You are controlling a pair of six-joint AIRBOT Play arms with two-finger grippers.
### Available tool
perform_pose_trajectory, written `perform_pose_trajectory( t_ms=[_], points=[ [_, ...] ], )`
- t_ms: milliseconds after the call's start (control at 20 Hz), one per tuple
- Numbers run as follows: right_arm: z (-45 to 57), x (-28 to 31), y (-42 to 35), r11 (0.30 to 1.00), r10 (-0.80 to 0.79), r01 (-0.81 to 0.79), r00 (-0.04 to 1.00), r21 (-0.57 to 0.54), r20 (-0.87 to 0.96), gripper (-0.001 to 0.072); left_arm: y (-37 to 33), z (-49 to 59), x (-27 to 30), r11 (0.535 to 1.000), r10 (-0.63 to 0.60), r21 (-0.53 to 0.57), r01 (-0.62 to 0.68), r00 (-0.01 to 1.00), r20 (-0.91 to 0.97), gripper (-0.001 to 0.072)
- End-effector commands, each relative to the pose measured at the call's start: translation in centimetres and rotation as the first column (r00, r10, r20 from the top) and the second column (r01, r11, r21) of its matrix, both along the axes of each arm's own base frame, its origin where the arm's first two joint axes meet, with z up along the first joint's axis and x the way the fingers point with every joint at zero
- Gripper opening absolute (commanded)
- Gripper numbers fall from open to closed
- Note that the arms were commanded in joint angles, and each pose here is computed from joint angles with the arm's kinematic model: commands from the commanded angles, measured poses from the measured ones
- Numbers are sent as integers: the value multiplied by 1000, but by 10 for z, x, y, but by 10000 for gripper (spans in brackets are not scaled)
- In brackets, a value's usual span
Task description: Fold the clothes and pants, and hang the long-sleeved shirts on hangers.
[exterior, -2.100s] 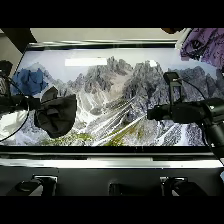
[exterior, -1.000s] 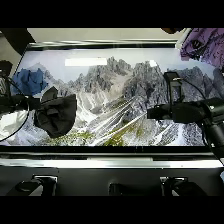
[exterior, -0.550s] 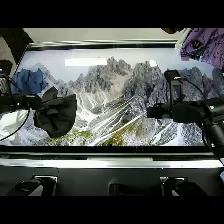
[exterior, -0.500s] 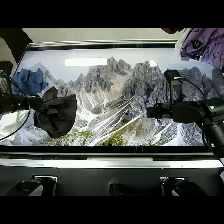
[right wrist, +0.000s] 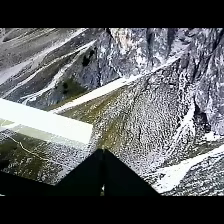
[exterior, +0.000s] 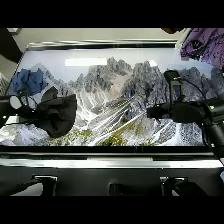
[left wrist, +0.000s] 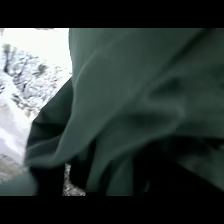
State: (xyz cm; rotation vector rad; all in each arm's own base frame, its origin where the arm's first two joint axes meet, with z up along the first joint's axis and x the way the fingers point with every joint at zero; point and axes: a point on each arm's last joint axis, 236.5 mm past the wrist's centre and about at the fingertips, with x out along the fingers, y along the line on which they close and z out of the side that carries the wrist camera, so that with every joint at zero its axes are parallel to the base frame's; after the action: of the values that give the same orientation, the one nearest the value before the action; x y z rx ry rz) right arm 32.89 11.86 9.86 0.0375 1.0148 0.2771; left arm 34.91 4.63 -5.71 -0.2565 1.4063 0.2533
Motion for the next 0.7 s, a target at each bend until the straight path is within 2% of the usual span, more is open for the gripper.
perform_pose_trajectory(
  t_ms=[0,150,300,350,450,500,600,650],
  points=[
    [0,0,0,1000,1,-1,1000,1,-1,34,-27,-30,6,994,-3,-110,-1,999,-36,21],
    [-2,-8,0,1000,6,-6,999,-3,-36,33,-105,-3,16,949,-193,-245,197,980,44,16],
    [-7,-23,-6,999,12,-15,995,-31,-94,33,-218,37,8,851,-340,-372,370,929,147,16],
    [-7,-28,-9,999,12,-17,994,-45,-107,34,-255,45,1,823,-360,-405,399,917,172,16],
    [-6,-35,-18,997,7,-17,993,-80,-115,37,-321,48,-10,795,-363,-428,430,902,233,16],
    [-6,-39,-24,995,3,-15,992,-101,-123,62,-347,44,-17,787,-358,-440,433,901,246,16],
    [-9,-45,-34,990,-9,-13,989,-144,-150,177,-390,25,-33,784,-331,-471,404,914,235,27],
    [-10,-46,-36,988,-11,-12,988,-152,-153,195,-404,17,-39,777,-341,-472,416,909,240,204]
  ],
)
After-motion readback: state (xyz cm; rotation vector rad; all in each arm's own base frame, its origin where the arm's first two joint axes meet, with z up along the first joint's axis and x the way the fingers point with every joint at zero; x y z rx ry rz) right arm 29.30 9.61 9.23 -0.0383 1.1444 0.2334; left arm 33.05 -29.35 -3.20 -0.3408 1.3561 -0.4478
